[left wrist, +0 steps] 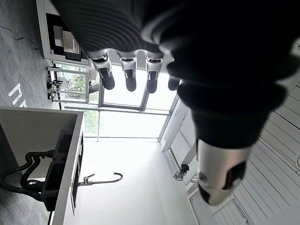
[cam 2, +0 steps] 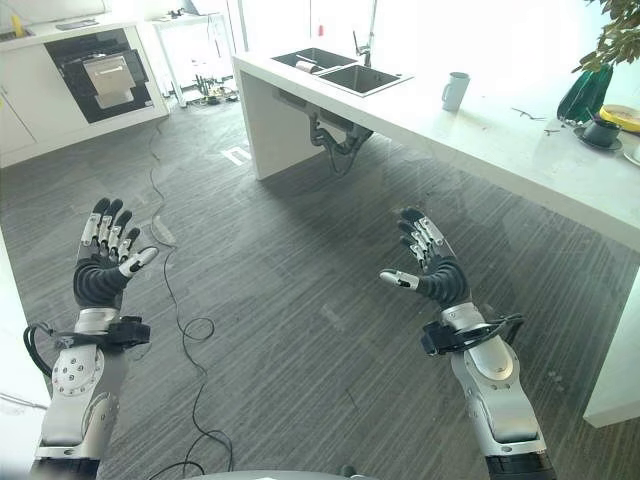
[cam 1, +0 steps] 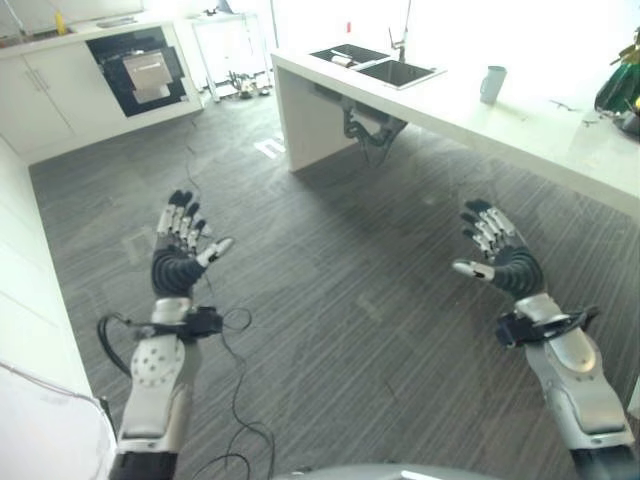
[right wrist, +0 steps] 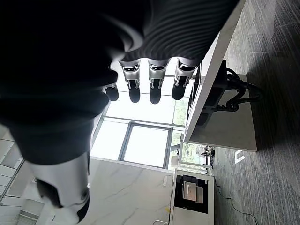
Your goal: Place the dishes in the dishwasher.
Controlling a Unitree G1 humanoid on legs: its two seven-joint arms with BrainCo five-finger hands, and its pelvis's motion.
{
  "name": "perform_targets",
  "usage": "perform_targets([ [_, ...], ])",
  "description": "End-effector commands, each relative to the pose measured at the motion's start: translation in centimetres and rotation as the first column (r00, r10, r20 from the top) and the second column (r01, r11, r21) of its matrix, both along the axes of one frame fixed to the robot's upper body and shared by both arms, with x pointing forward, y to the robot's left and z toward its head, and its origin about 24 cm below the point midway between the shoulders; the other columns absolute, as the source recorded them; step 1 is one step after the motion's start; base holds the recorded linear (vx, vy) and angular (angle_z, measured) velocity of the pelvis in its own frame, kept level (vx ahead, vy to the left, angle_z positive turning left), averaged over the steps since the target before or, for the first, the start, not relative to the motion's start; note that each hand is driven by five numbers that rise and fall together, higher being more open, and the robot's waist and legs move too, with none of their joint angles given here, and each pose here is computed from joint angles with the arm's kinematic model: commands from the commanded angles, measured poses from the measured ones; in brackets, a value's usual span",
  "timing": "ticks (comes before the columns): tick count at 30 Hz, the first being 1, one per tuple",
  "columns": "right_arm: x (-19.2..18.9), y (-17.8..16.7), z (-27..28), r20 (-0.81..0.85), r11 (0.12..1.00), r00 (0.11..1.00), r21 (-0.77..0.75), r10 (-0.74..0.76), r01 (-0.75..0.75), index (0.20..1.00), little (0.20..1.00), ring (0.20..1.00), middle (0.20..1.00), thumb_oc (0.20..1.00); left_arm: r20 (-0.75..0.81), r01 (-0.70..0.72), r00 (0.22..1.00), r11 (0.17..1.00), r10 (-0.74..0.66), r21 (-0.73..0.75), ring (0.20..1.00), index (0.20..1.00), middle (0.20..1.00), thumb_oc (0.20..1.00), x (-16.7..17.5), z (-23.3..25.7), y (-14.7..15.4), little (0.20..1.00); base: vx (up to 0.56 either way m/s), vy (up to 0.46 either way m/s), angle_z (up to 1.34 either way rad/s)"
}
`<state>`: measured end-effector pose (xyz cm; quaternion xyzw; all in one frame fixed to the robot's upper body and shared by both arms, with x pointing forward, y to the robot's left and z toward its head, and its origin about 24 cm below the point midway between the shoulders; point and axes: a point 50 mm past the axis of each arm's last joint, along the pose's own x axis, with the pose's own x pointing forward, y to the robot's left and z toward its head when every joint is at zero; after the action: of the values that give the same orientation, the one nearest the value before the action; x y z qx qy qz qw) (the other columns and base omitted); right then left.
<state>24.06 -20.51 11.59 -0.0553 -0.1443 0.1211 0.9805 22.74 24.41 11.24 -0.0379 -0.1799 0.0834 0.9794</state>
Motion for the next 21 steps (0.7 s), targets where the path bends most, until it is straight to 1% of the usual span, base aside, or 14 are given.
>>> perform_targets([
  [1, -0.1, -0.2, 3.6, 0.183, 0.999, 0.982, -0.021, 0.049, -0.046, 1.000, 1.000, 1.000, 1.000, 1.000, 0.095, -0.014, 0.995, 1.000, 0.017, -0.028, 1.000, 1.000, 1.000, 1.000, -0.7, 1.0, 0.6, 1.000, 0.20, 0.023, 0.10],
  [3, 0.2, -0.1, 3.4, 0.169, 0.999, 0.985, -0.024, 0.035, -0.032, 1.000, 1.000, 1.000, 1.000, 1.000, 0.078, 0.001, 0.997, 0.999, 0.002, -0.039, 1.000, 1.000, 1.000, 1.000, -0.6, 0.6, 0.4, 1.000, 0.28, 0.162, -0.16],
  [5, 0.0, -0.3, 3.4, 0.170, 0.999, 0.985, -0.037, 0.027, -0.021, 1.000, 1.000, 1.000, 1.000, 1.000, 0.083, 0.034, 0.996, 0.999, -0.031, -0.040, 1.000, 1.000, 1.000, 1.000, -0.7, 0.8, 0.0, 1.000, 0.52, 0.405, 0.01],
  [7, -0.4, -0.9, 3.4, 0.166, 0.999, 0.985, -0.034, 0.039, -0.034, 1.000, 1.000, 1.000, 1.000, 1.000, 0.088, 0.035, 0.996, 0.999, -0.032, -0.035, 1.000, 1.000, 1.000, 1.000, -0.9, 0.7, 0.0, 1.000, 0.50, 0.415, 0.30],
  [10, -0.4, -1.1, 3.8, 0.187, 0.998, 0.980, -0.015, 0.069, -0.068, 1.000, 1.000, 1.000, 1.000, 1.000, 0.100, 0.029, 0.995, 0.999, -0.025, -0.039, 1.000, 1.000, 1.000, 1.000, -0.8, 0.7, -0.1, 1.000, 0.41, 0.450, -0.28],
  [12, -0.6, -0.9, 3.8, 0.200, 0.998, 0.978, 0.017, 0.060, -0.065, 1.000, 1.000, 1.000, 1.000, 1.000, 0.111, 0.054, 0.992, 0.999, -0.053, -0.006, 1.000, 1.000, 1.000, 1.000, -0.2, 1.3, -0.5, 1.000, 0.48, 0.472, -0.46],
  [15, -0.5, -0.2, 3.8, 0.197, 0.998, 0.980, 0.048, 0.033, -0.043, 1.000, 1.000, 1.000, 1.000, 1.000, 0.114, 0.126, 0.986, 0.992, -0.124, -0.013, 1.000, 1.000, 1.000, 1.000, 0.6, 1.9, -1.2, 1.000, 0.41, 0.398, -0.05],
  [17, -0.8, 0.0, 3.6, 0.194, 0.998, 0.981, 0.058, -0.029, 0.018, 1.000, 1.000, 1.000, 1.000, 1.000, 0.083, 0.223, 0.971, 0.975, -0.224, 0.027, 1.000, 1.000, 1.000, 1.000, 1.3, 2.3, -2.5, 1.000, 0.57, 0.601, 0.53],
  [20, -1.3, -0.2, 2.8, 0.151, 0.996, 0.988, 0.080, -0.042, 0.031, 1.000, 1.000, 1.000, 1.000, 1.000, 0.051, 0.251, 0.967, 0.968, -0.251, 0.006, 1.000, 1.000, 1.000, 1.000, 1.3, 1.9, -2.8, 1.000, 0.44, 0.410, 1.47],
  [21, -1.4, -0.4, 2.8, 0.145, 0.997, 0.988, 0.072, -0.049, 0.039, 1.000, 1.000, 1.000, 1.000, 1.000, 0.059, 0.265, 0.962, 0.964, -0.266, 0.023, 1.000, 1.000, 1.000, 1.000, 1.5, 2.2, -3.1, 1.000, 0.33, 0.182, 0.71],
])
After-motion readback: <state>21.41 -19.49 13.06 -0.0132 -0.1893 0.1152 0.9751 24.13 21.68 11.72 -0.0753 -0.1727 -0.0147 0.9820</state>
